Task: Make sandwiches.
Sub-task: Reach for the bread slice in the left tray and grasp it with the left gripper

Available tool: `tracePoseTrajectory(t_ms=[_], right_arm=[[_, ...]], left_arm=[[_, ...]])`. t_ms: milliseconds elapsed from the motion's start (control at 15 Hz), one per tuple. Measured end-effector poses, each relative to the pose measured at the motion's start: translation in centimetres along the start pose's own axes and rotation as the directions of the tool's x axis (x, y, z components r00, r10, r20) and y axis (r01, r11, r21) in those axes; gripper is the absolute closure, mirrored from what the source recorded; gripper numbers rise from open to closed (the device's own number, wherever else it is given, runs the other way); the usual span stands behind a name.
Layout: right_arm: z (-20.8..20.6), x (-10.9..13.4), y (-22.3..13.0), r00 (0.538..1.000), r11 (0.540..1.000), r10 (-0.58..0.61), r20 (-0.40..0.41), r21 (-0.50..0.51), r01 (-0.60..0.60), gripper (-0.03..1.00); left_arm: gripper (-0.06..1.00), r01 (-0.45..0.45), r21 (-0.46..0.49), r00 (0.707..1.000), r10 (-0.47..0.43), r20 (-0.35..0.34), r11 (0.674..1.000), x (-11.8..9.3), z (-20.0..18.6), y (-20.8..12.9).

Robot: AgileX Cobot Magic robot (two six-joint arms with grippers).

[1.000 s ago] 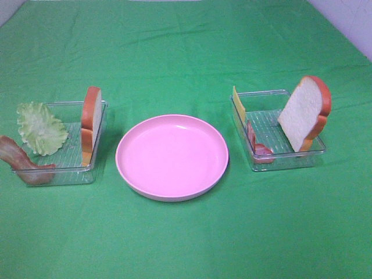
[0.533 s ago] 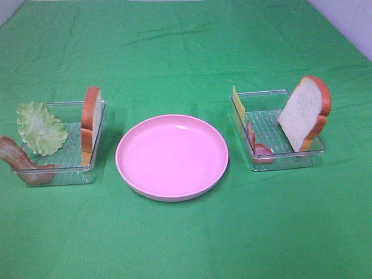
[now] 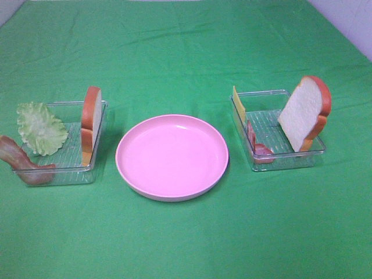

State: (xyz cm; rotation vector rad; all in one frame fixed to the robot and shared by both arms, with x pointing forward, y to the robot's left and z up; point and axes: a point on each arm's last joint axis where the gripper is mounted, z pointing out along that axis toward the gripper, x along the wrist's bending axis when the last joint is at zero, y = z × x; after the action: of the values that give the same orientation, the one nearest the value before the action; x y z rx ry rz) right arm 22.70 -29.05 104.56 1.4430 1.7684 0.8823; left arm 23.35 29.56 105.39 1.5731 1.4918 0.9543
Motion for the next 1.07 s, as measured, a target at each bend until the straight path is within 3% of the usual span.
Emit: tracePoseTrajectory(t_ms=[333, 600, 867, 1000, 1067], right_arm=[[0.0, 0.0, 0.0, 1.0, 1.0, 0.0, 0.0, 0.0, 0.0, 0.1], [0.0, 0.0, 0.0, 1.0, 1.0, 0.0, 0.0, 0.0, 0.0, 0.1], [0.0, 0.0, 0.0, 1.0, 1.0, 0.0, 0.0, 0.0, 0.0, 0.1], [0.0, 0.0, 0.0, 1.0, 1.0, 0.0, 0.0, 0.0, 0.0, 0.1], [0.0, 0.0, 0.0, 1.0, 1.0, 0.0, 0.0, 0.0, 0.0, 0.1]], left_arm=[[0.19, -0.001, -0.012, 1.0, 0.001, -0.001, 1.0, 0.0, -0.2, 0.2], [0.19, 0.002, 0.008, 1.0, -0.002, 0.0, 1.0, 0.2, -0.5, 3.9], [0.19, 0.051, 0.212, 0.996, -0.065, 0.06, 0.976, 0.2, 4.1, 9.5], [0.19, 0.097, 0.353, 0.983, -0.144, 0.111, 0.931, -0.1, 8.0, 12.4], [0.19, 0.107, 0.457, 0.975, -0.183, 0.125, 0.883, -0.1, 10.7, 13.7]])
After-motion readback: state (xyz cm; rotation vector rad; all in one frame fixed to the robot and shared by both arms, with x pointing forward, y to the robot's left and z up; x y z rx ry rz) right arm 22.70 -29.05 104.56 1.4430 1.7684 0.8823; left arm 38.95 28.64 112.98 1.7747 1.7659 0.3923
